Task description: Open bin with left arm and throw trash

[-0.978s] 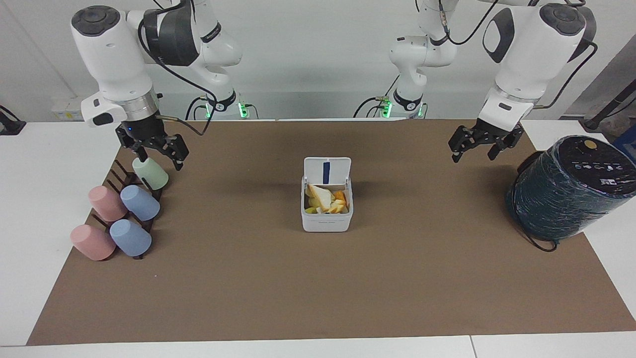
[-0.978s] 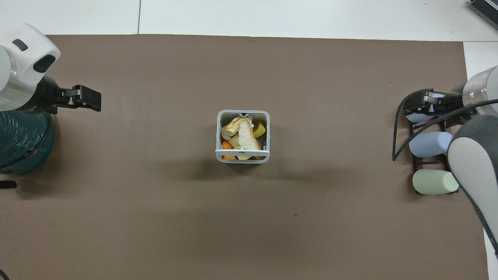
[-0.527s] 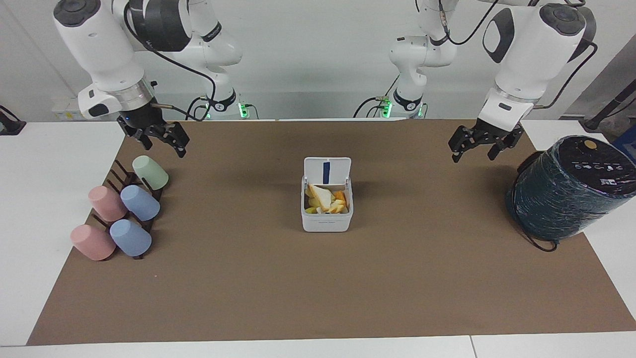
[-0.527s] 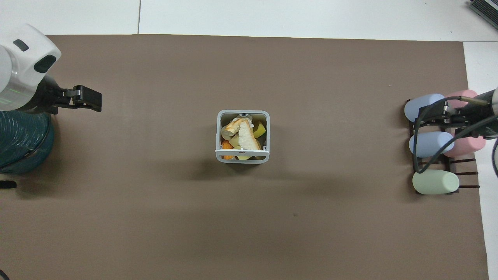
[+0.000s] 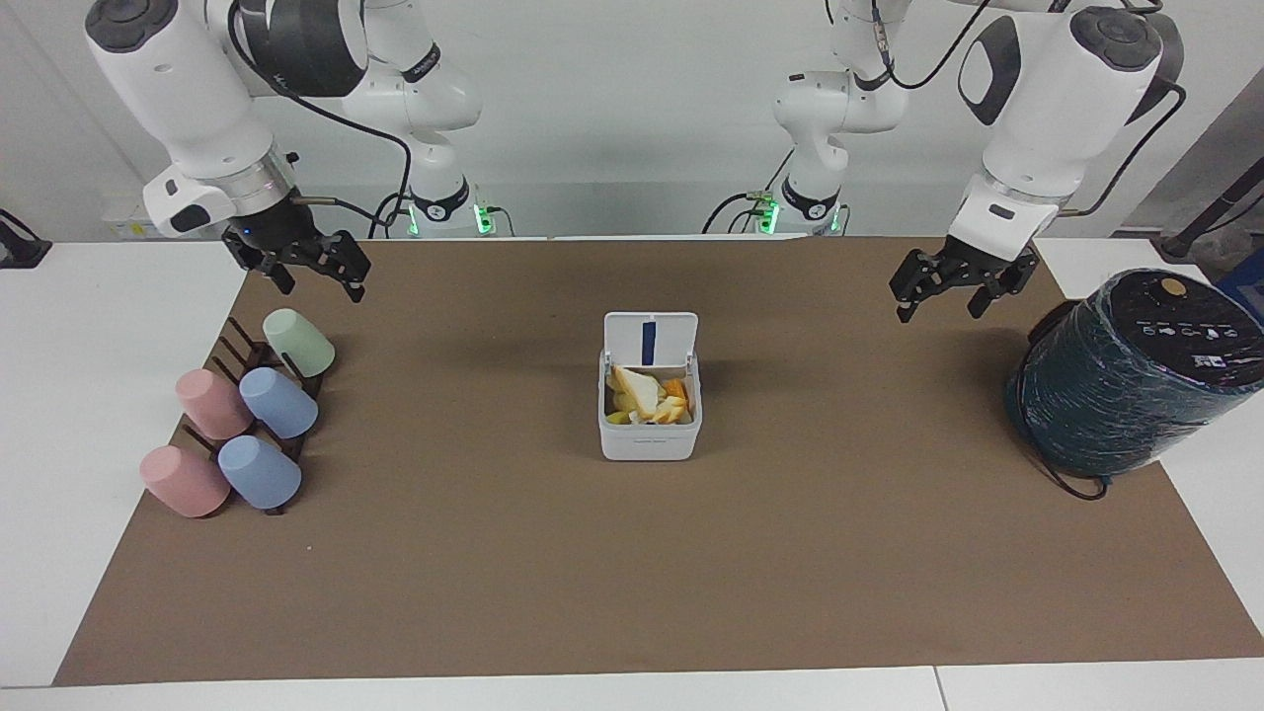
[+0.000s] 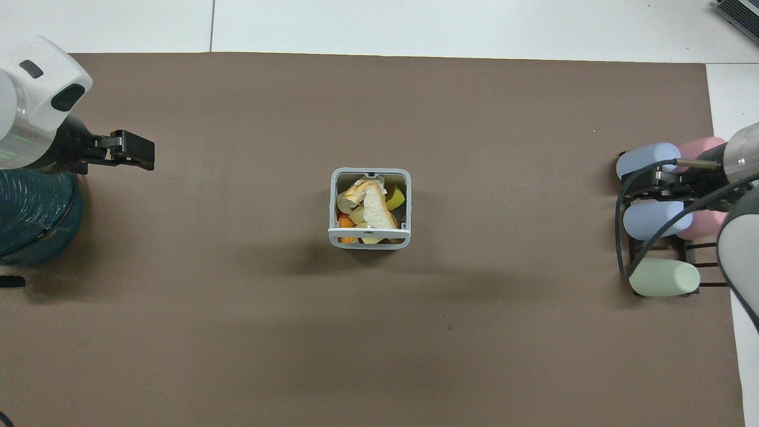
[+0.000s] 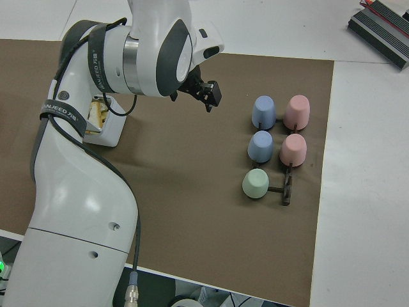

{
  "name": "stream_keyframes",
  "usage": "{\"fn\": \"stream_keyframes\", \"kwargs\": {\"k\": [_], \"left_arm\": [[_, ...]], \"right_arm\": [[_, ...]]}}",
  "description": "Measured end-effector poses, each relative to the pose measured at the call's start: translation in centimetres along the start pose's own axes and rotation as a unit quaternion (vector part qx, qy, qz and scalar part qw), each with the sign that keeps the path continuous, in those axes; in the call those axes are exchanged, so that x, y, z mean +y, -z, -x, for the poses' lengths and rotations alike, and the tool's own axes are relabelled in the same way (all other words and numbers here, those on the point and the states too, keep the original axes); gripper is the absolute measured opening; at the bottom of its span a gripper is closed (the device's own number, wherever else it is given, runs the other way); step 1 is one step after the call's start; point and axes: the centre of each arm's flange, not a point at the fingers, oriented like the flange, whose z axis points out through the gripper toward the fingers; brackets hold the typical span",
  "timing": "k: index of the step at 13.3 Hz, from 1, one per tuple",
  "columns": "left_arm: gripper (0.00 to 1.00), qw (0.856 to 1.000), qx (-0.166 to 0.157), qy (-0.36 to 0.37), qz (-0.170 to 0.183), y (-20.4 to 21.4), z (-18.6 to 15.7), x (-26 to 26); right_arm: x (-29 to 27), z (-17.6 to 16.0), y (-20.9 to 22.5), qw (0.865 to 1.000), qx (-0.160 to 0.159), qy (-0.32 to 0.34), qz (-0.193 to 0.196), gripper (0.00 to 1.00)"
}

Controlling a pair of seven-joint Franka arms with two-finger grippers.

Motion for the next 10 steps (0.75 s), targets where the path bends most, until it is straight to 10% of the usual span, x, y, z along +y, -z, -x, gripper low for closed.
{"fn": "stream_keyframes", "kwargs": {"k": [10], "left_arm": [[1.00,1.000,0.000,0.000,0.000,0.00,0.00,0.00]], "right_arm": [[-1.13,0.24,-0.11,1.000,0.000,0.001,0.007,1.00]]}}
